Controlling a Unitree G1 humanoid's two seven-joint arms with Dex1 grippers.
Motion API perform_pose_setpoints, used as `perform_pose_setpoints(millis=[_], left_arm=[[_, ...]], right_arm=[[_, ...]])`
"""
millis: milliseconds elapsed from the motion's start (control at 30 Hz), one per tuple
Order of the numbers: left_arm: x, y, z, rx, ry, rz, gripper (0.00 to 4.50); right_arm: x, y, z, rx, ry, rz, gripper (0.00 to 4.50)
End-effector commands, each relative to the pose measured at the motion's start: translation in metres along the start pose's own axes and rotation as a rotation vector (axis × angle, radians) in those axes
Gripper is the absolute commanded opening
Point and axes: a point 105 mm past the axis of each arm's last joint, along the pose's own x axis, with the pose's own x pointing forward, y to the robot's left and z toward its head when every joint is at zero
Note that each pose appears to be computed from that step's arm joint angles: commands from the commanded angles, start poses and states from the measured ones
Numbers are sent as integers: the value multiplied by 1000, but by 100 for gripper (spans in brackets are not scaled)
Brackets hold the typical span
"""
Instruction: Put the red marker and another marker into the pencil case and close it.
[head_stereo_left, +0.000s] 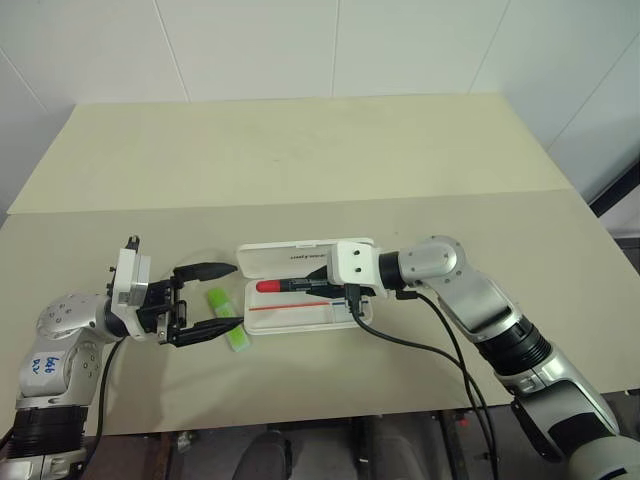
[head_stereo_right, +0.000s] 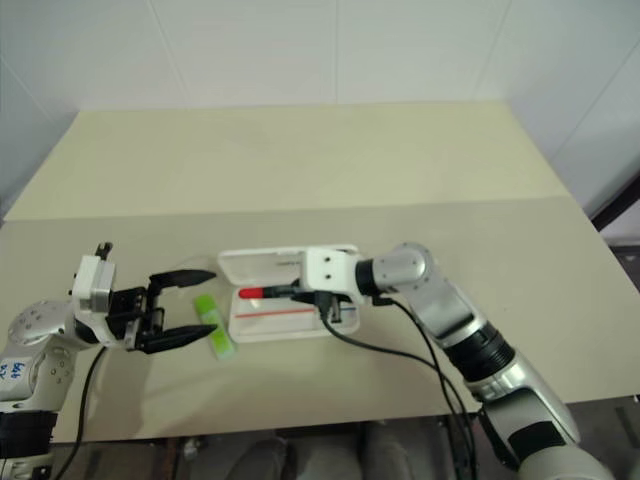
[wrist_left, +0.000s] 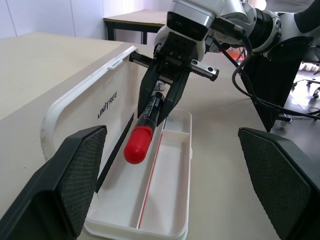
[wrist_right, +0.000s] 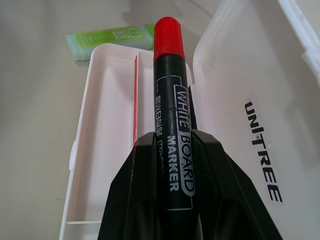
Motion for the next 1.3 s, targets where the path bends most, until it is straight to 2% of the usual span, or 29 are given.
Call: perform_pose_setpoints(millis=[33,467,600,767,1067,1300], left_arm=[[3,0,9,49,-20,-15,450],[8,4,9,61,-32,-27,450],[10,5,9,65,-37,-31,450],[12,6,10,68,-43,-38,450],[15,7,13,67,-61,-54,450],[16,6,11,53,-60,-61,450]], right_arm=[[-3,-2,15,-44,-39,-8,60],[-2,-1,17,-26,-46,-14,60],[-1,-2,18,-28,-51,-23,192],[0,-4,18,-26,-54,-38,378],[-6,1,27,-14,-76,-40,378],[-17,24,36,62,-105,-18,378]])
